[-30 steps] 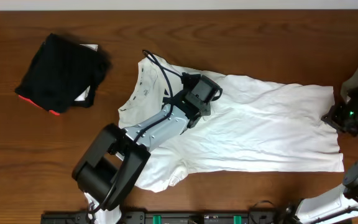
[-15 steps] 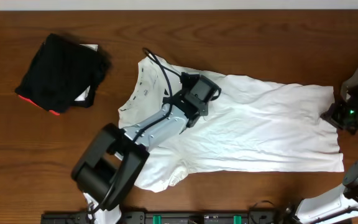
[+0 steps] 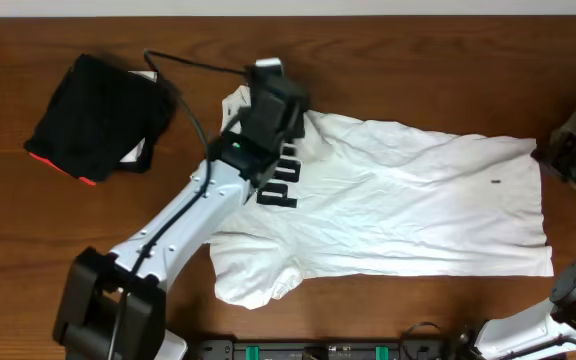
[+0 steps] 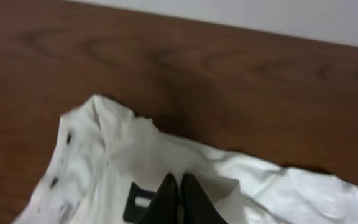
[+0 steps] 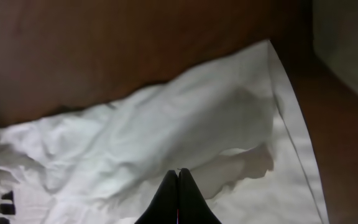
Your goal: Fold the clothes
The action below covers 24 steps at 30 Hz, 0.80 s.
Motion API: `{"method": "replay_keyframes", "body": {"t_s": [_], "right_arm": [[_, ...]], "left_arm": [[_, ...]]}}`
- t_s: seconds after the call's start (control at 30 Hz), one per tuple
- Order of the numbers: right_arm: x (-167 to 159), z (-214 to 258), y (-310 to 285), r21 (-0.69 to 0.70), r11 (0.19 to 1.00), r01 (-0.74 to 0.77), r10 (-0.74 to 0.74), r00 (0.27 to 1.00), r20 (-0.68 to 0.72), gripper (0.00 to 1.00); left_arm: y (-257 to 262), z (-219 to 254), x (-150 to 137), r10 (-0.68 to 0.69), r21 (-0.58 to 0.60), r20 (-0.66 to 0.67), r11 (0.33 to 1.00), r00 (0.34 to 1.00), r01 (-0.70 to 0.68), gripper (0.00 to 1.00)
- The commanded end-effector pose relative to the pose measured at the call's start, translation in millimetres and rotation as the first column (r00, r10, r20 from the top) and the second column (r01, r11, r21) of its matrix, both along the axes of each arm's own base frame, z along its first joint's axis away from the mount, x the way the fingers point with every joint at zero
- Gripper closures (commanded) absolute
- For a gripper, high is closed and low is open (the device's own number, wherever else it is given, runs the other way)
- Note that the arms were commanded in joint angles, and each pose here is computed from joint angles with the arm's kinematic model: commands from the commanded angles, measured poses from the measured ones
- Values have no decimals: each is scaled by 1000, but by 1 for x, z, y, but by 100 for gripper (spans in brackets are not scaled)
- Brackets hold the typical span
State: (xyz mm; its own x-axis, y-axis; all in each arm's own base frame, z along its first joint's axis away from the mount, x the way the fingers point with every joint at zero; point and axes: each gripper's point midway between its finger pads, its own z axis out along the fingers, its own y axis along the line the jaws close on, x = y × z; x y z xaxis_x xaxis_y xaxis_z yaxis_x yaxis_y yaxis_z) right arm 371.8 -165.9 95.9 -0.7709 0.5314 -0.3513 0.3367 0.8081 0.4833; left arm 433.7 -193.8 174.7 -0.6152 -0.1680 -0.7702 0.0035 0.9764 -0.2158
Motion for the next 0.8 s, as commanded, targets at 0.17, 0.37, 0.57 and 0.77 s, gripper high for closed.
{"method": "replay_keyframes", "body": {"t_s": [0.17, 0.37, 0.57, 0.77], "right_arm": [[36, 34, 6, 10, 1000, 3, -5, 986, 164, 99], [64, 53, 5, -53, 999, -12, 26, 959, 283, 99], [95, 79, 10, -82, 997, 12, 23, 913, 407, 99], [119, 95, 9, -193, 978, 75, 25, 881, 472, 99]], "left_arm": [[11, 34, 30, -21, -44, 134, 999, 991, 27, 94], [17, 64, 51, -38, -131, 248, 989, 968, 72, 94], [42, 87, 68, 20, -166, 341, 985, 940, 39, 94], [55, 75, 89, 52, -168, 344, 986, 938, 7, 94]]}}
